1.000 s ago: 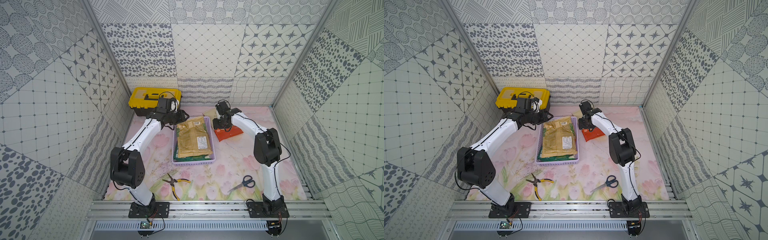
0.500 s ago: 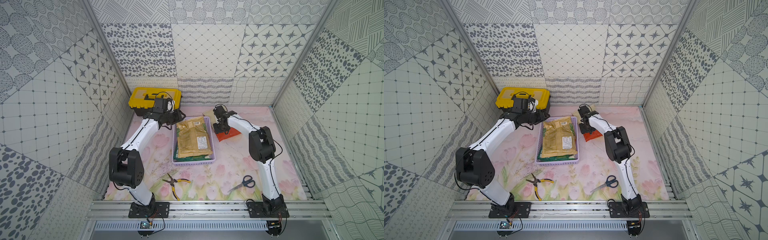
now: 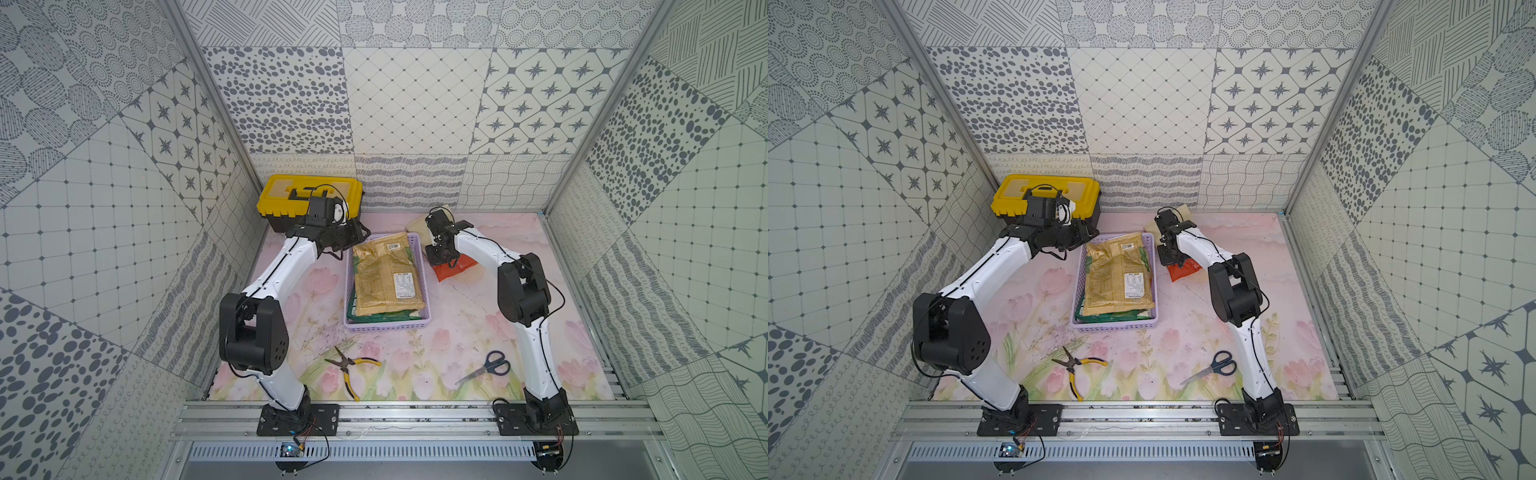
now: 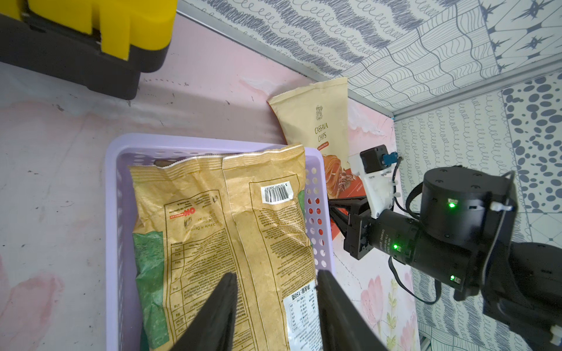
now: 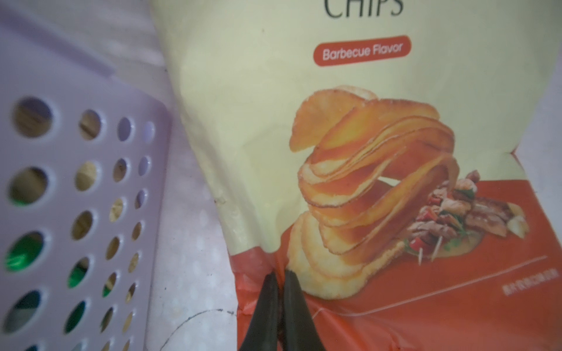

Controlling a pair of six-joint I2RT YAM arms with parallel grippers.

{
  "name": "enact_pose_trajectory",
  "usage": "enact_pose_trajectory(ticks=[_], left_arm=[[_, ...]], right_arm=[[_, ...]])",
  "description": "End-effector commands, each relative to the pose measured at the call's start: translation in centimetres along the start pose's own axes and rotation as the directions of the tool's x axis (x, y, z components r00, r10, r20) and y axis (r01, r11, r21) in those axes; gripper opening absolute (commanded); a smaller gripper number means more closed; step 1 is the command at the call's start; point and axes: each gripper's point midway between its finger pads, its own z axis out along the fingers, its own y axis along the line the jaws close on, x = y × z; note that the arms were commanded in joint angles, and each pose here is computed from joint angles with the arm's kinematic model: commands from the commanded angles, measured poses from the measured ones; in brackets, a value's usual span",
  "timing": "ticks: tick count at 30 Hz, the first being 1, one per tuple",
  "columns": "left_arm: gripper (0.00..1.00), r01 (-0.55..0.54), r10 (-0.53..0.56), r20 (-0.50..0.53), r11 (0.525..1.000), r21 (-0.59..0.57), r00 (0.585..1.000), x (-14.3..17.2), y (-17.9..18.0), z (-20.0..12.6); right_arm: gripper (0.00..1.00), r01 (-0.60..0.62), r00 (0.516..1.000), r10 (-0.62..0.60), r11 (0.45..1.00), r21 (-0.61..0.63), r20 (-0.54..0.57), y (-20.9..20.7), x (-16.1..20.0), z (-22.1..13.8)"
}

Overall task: Put the potato chips into the basket
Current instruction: Pick up the potato chip from the center of the board.

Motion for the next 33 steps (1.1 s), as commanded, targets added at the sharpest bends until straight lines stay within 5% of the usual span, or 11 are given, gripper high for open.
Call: enact_pose_trajectory(ticks=[1, 10, 23, 33], left_arm=[[0.47, -0.009, 0.009, 0.022, 1.0, 0.009, 1.0, -0.6, -0.1, 0.1], [0.47, 0.002, -0.002, 0.025, 1.0, -0.009, 1.0, -0.6, 0.3, -0.1], [0.47, 0.012, -0.012, 0.024, 1.0, -0.004, 1.0, -0.6, 0.2, -0.3], [0.47, 0.0, 0.002, 0.041, 0.999, -0.047, 0.999, -0.9, 1.0, -0.7]], right_arm=[[0.0, -0.084, 0.996, 0.085, 0.996, -0.036, 0.031, -0.4, -0.6, -3.2], [0.0, -0.383, 0.909, 0.411, 0.886, -0.263, 0.061, -2.1, 0.6, -11.1], [0.0, -0.414, 0.782, 0.584, 0.747, -0.52, 0.217, -2.5, 0.8, -23.7], [0.0, -0.303, 0.84, 0.504, 0.742, -0.598, 0.201, 7.1, 0.6, -24.5]])
